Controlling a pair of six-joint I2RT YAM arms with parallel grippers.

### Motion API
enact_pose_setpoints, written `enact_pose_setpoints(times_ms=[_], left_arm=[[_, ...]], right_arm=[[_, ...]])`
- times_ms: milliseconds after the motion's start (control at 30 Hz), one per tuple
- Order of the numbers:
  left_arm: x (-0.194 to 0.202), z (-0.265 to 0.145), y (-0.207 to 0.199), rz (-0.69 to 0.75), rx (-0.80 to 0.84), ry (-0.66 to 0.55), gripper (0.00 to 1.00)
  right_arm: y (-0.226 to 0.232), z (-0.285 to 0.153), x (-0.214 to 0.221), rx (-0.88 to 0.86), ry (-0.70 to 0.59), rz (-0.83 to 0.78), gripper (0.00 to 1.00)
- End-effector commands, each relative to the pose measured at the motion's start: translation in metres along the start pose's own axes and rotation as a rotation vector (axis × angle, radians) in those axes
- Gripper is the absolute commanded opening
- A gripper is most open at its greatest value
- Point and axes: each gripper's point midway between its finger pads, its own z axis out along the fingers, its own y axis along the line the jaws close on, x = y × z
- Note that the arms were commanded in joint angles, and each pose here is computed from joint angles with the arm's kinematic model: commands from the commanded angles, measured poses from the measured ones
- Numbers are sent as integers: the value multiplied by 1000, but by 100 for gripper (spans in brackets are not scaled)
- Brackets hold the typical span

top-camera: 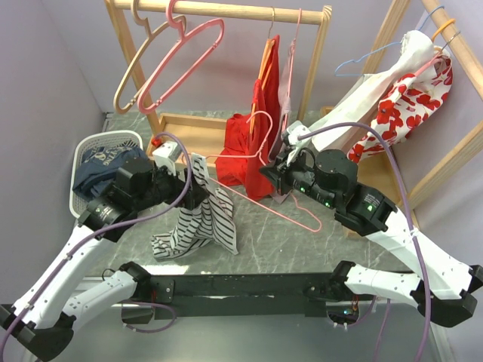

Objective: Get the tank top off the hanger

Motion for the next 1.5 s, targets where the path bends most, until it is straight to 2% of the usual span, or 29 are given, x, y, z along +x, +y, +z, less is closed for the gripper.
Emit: enact_pose_setpoints(times_ms=[0, 67, 133, 233, 333, 367, 433, 467, 500, 667, 833, 1033, 1100, 1200, 1267, 1400, 1467], left_arm=[[-43, 2, 19, -81, -124, -226, 83], [-43, 3, 26, -82, -157, -237, 86], [-44, 5, 34, -91, -198, -249, 85], [-47, 8, 32, -94, -176, -270, 83], [-43, 16, 26, -90, -127, -269, 63], [-42, 18, 23, -86, -110, -254, 41], [-36, 22, 21, -81, -96, -211, 23], [-34, 22, 21, -79, -99, -204, 5], [-34, 22, 26, -74, -125, -207, 1], [-49, -1, 47, -84, -268, -300, 1], [-71, -34, 75, -82, -469, -403, 1], [-81, -55, 103, -135, -647, -457, 1], [-82, -51, 107, -121, -646, -441, 1], [-71, -33, 109, -120, -619, -370, 1], [-48, -21, 116, -155, -642, -272, 1], [5, 8, 118, -165, -615, 17, 1], [30, 7, 122, -183, -645, 138, 1]], right_arm=[[6, -16, -48, -25, -162, 22, 0], [7, -19, -50, -35, -166, 23, 0], [9, -21, -52, -48, -180, 26, 0], [10, -22, -52, -50, -181, 30, 0], [11, -20, -52, -52, -182, 33, 0], [10, -19, -52, -50, -179, 33, 0], [9, -18, -51, -41, -173, 32, 0], [6, -18, -50, -29, -171, 34, 0], [5, -16, -50, -20, -169, 36, 0], [-12, -8, -36, 75, -109, 29, 0], [-12, -9, -28, 74, -82, 26, 0], [-10, -10, -23, 61, -65, 18, 0], [-10, -10, -22, 60, -60, 19, 0], [-13, -14, -26, 76, -81, 23, 0], [-18, -18, -29, 104, -94, 23, 0], [-31, -30, -38, 174, -126, 21, 0], [-37, -36, -45, 208, -146, 11, 0]])
